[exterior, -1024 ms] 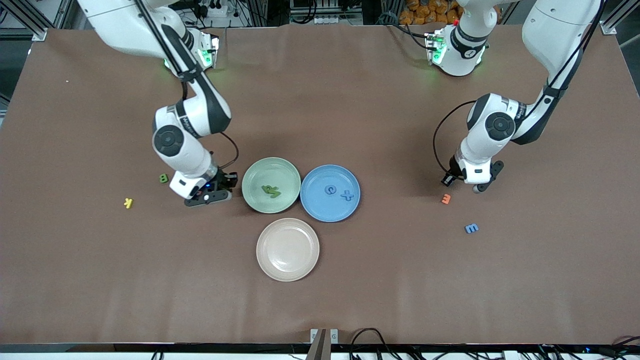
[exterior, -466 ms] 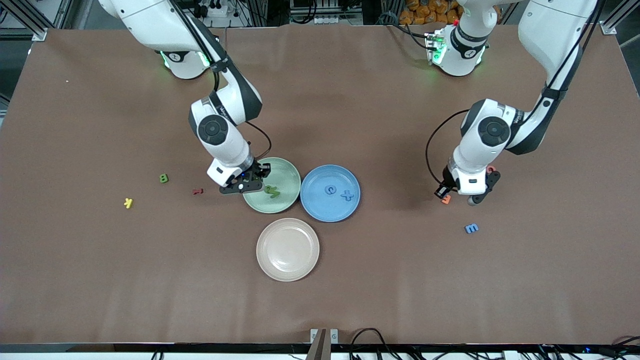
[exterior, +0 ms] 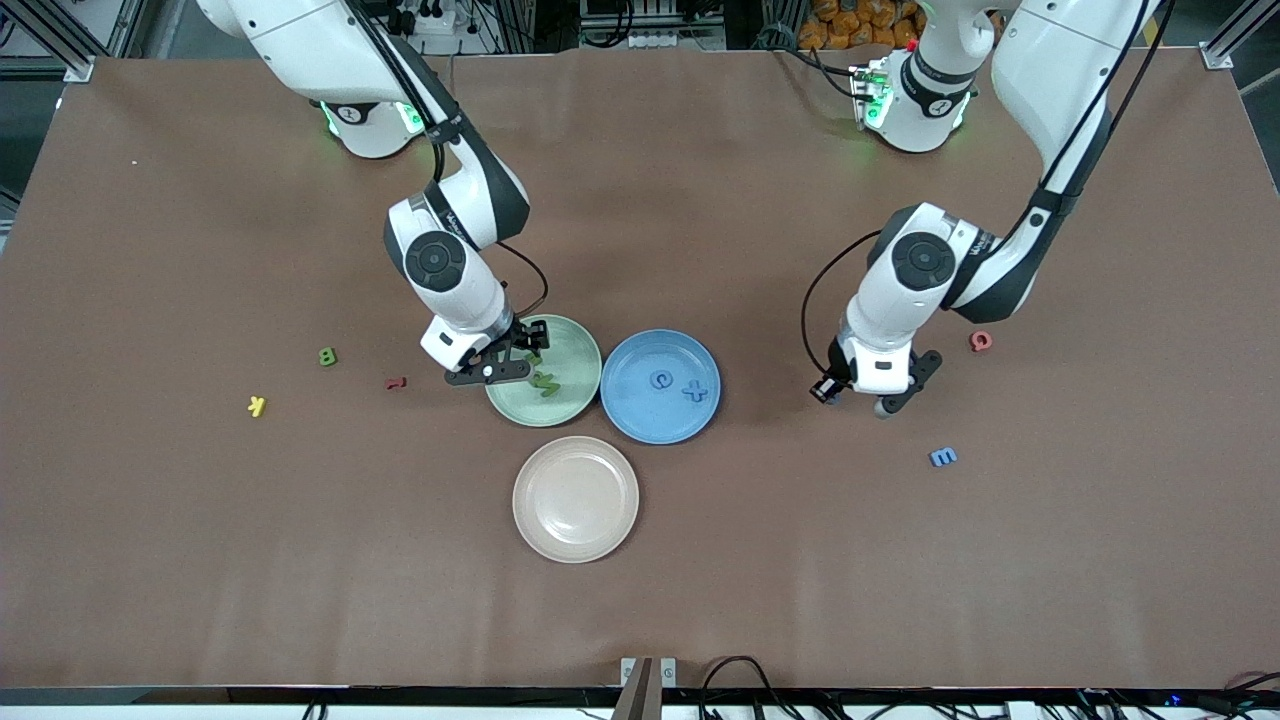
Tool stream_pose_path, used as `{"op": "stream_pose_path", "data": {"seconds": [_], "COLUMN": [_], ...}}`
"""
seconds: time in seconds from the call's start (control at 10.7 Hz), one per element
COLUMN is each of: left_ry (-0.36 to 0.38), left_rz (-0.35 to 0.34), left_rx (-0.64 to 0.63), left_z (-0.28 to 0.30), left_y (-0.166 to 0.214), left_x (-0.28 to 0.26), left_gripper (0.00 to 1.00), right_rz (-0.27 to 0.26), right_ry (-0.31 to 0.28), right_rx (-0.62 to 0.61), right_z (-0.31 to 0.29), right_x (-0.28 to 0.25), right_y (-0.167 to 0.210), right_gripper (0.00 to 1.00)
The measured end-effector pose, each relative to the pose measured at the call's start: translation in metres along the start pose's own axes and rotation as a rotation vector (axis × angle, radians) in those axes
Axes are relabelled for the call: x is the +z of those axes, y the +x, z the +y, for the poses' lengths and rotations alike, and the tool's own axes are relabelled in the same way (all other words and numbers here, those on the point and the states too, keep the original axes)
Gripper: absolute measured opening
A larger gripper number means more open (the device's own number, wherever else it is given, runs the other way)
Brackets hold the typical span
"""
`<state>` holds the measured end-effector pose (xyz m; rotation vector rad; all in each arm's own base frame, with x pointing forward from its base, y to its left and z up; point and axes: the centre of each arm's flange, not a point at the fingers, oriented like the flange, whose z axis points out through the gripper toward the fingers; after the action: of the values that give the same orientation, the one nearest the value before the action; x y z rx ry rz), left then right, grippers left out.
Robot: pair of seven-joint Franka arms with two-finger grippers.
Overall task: Sort letters by color into matching plates
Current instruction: 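Carry the p toward the blue plate while the right gripper lowers n onto green, then release the p into the blue plate while the right gripper reaches green B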
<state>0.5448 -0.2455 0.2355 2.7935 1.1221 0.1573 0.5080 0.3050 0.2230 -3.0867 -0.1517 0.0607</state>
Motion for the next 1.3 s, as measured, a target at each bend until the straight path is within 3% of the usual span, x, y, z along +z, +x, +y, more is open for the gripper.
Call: {"op": "stream_pose_path", "data": {"seconds": [0.09, 0.19, 0.37, 0.74, 1.3], "left_ry": [-0.01, -0.021, -0.057, -0.114, -0.148], "left_rz": [-0.005, -0.009, -0.009, -0.026, -0.064], "left_rx": [0.002, 0.009, 0.023, 0.041, 0.073], "left_z": [0.01, 0.02, 0.044, 0.088, 0.123], "left_y": [-0.008, -0.014, -0.019, -0.039, -0.136], "left_x": [0.002, 0.002, -0.001, 0.002, -0.007], "left_gripper": [0.27, 0.27, 0.27, 0.27, 0.27], "right_rz": [-0.005, -0.011, -0.014, -0.012, -0.049], "right_ry": [-0.002, -0.005, -0.006, -0.002, -0.013], "right_rx": [-0.043, -0.105, -0.243, -0.397, -0.353], "right_z": [0.002, 0.008, 0.033, 0.091, 0.189], "right_x": [-0.001, -0.002, -0.005, -0.012, -0.014], "right_y": [0.001, 0.004, 0.015, 0.033, 0.023], "right_gripper": [0.94, 1.0, 1.0, 1.0, 1.0]}}
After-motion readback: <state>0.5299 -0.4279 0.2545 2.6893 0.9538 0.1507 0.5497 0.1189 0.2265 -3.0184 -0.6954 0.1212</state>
